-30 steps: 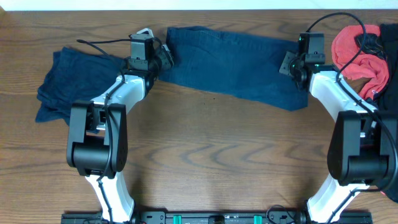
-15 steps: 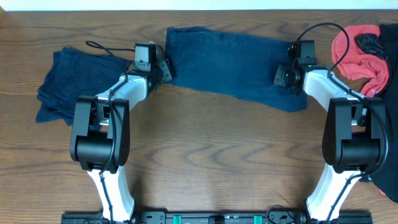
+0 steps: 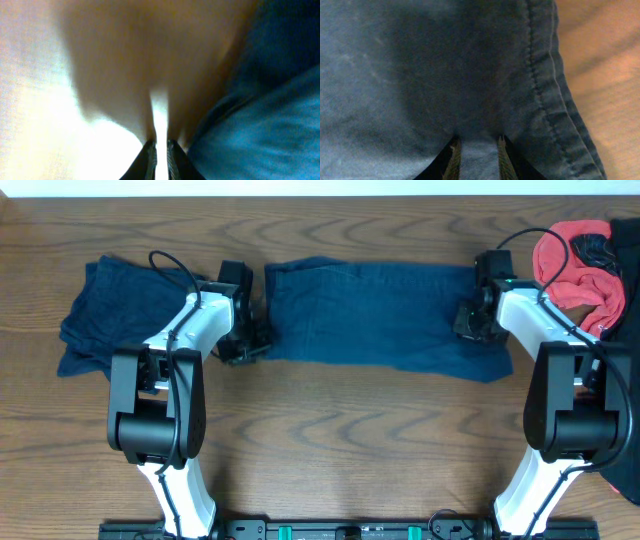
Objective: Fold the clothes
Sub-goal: 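Grasp the folded shorts' left and right ends with both grippers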
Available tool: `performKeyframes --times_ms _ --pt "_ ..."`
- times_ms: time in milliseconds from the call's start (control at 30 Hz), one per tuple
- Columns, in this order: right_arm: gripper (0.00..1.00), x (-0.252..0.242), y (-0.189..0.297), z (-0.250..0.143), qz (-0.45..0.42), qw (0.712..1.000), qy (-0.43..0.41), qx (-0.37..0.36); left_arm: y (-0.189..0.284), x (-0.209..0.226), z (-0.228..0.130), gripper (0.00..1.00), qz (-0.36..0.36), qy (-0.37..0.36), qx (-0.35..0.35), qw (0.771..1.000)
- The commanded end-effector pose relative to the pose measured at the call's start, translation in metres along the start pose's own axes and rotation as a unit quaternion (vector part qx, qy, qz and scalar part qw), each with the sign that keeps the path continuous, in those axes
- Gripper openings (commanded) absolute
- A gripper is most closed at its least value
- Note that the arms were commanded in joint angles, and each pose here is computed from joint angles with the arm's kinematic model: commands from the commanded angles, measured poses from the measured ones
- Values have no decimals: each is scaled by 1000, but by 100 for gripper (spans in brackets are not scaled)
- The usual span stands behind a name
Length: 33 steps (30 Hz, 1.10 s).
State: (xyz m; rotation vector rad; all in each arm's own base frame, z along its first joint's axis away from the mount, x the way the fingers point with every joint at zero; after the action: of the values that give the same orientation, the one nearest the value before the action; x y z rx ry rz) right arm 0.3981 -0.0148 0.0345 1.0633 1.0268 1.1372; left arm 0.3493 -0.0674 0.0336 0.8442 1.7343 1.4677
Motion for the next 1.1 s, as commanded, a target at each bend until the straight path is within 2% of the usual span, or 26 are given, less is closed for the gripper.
performKeyframes --times_ms 0,167,333,400,433,500,533,733,1067 --pt "22 -22 -29 -37 -48 996 -13 73 -36 35 -31 11 84 10 77 993" --pt "23 -20 -11 -26 -44 998 -3 43 -16 31 -38 11 79 -16 73 994" --pt "26 -22 36 -2 -36 999 -7 -29 31 7 -18 12 -3 -33 -27 999" --pt "32 -21 57 6 -23 998 -11 -61 47 -6 -7 58 -41 -41 -73 996" --pt "36 -19 69 10 -13 997 -13 -80 53 -12 -1 72 -58 -45 -94 993" --pt "41 -17 89 14 3 994 -14 -108 61 -25 12 84 -89 -51 -132 986" --pt "43 -16 99 15 10 993 -13 -120 63 -31 18 86 -102 -55 -147 982" --pt "44 -15 129 12 26 989 -11 -146 47 -53 30 89 -152 -78 -147 974" --pt "44 -5 129 6 30 990 3 -137 -3 -84 34 90 -238 -112 -85 961"
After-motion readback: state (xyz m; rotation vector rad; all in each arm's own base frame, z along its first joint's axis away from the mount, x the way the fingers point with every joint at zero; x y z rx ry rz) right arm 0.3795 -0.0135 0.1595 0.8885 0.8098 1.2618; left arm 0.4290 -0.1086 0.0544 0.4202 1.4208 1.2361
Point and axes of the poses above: each gripper's point midway between its finger pads, its own y axis back along the fingers, its own x axis along the line the jaws close on, z = x × y, the point moved 4 cm from there along y, back along the fingers, and after that the axes turned 14 degrees about y, right-handed, at the moved point
